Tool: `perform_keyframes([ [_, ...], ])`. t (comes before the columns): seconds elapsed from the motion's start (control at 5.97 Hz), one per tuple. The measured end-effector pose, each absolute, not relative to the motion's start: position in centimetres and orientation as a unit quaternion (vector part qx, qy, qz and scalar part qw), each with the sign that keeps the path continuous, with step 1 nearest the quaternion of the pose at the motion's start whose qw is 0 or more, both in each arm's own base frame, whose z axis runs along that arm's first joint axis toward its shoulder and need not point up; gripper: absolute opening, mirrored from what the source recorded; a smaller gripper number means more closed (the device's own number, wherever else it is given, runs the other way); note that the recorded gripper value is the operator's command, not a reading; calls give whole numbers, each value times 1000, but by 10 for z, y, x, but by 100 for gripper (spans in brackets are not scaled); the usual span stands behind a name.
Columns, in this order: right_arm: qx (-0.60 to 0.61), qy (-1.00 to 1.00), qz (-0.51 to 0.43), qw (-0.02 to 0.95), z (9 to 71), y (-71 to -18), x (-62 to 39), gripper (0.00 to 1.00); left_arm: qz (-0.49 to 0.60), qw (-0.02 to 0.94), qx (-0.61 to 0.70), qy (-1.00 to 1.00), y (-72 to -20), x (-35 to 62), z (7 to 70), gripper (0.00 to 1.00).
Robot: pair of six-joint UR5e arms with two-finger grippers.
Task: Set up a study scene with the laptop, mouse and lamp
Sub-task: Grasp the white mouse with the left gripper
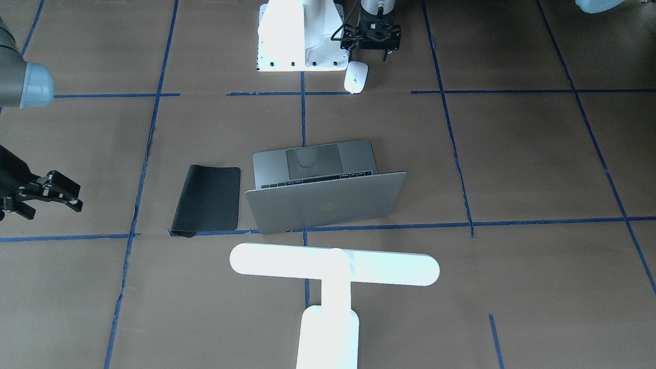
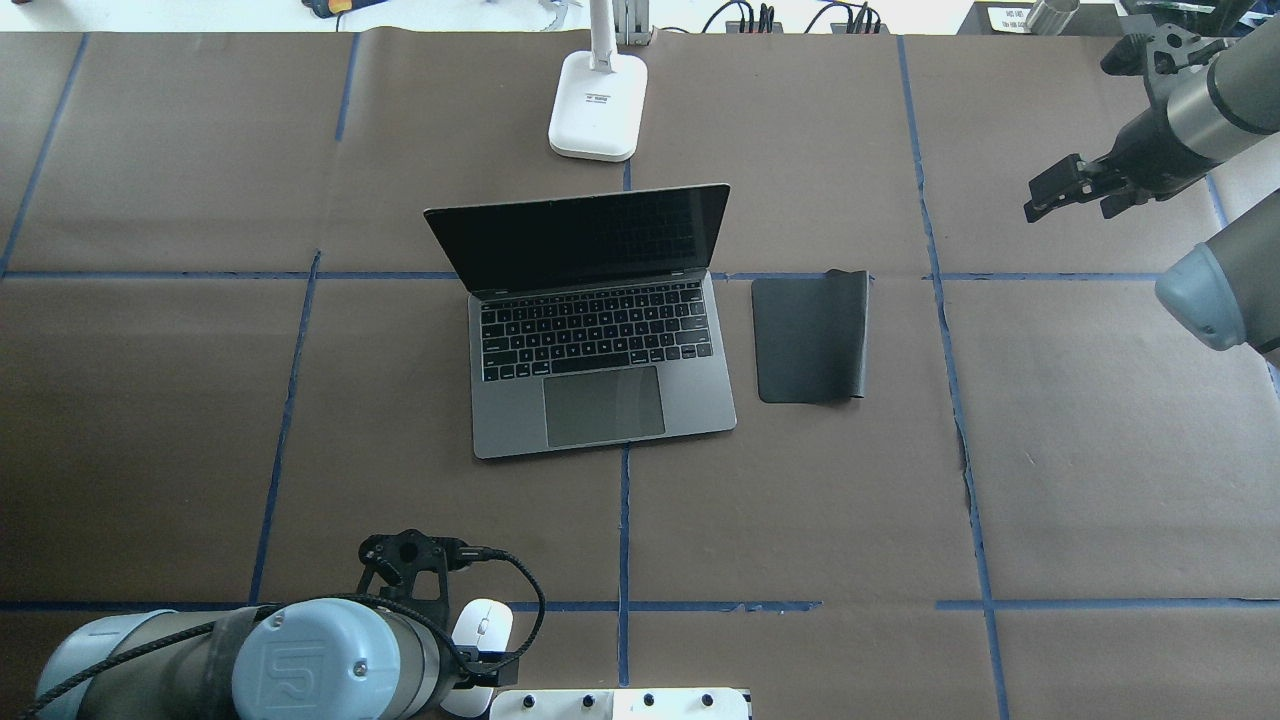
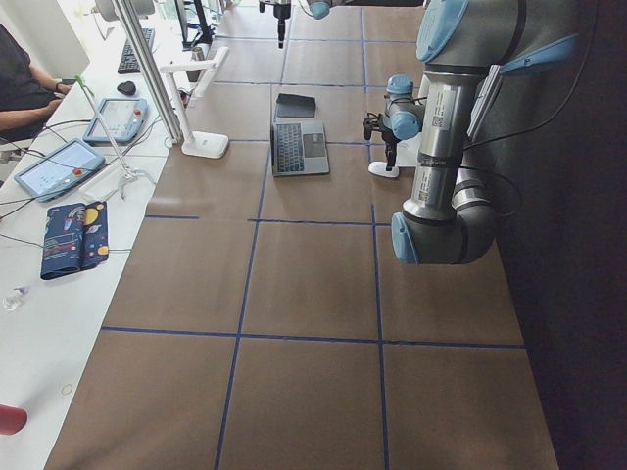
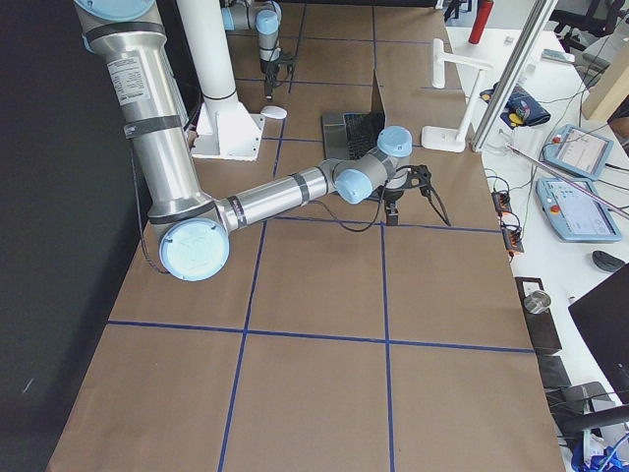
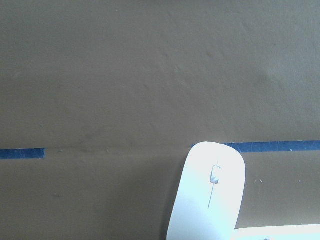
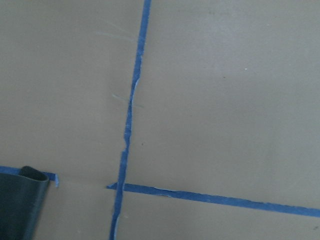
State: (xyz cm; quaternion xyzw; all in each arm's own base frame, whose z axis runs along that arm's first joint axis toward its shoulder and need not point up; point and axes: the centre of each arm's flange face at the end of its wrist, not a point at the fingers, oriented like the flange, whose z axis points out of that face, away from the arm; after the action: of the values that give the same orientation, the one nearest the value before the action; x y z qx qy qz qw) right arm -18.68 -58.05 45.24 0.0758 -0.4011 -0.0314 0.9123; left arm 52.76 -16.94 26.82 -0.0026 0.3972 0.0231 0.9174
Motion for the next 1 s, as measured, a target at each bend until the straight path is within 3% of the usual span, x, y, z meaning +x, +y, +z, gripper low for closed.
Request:
perform_keyframes([
  [1.0,65,-383,-46,920,449,-579,-164,100,20,914,2,405,-178,559,281,100],
])
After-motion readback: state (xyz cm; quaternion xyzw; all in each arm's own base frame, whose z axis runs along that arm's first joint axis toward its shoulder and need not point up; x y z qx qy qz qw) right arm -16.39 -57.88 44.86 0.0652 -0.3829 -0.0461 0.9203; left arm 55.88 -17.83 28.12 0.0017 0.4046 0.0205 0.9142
